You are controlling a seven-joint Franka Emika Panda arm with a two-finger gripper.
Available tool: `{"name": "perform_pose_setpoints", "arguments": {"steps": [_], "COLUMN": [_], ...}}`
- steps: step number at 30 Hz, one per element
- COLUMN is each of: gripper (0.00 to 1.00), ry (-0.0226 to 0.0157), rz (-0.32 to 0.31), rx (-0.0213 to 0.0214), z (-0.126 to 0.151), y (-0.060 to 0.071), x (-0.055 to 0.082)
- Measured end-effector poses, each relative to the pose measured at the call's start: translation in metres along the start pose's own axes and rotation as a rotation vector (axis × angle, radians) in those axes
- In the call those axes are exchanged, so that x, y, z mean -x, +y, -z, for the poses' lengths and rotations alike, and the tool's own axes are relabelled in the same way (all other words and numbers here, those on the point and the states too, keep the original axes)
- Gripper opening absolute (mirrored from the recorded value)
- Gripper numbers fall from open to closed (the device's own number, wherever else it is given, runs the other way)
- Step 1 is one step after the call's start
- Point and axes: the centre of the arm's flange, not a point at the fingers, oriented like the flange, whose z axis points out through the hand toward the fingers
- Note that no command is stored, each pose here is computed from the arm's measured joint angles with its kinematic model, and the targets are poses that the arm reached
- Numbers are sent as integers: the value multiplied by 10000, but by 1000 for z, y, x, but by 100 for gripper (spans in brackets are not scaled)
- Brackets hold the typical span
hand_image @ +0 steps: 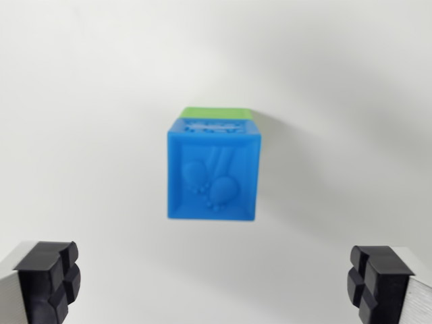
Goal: Stack cube
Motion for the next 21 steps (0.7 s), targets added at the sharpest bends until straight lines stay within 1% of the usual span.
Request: {"name": "perform_pose_setpoints", "arguments": {"steps": [1,4,5,6,11,13,16,21], "gripper": [100,100,100,100,100,100,100,100], "ry": [-3,2,13,14,8,17,20,15], "rz": [-2,-6,-5,-4,-3,-3,-1,3], "rx": [0,0,-2,0,8,4,5,10], "z": [4,19,24,28,50,58,71,92], "y": [0,0,0,0,0,0,0,0], "x": [0,0,0,0,0,-1,0,-1]}}
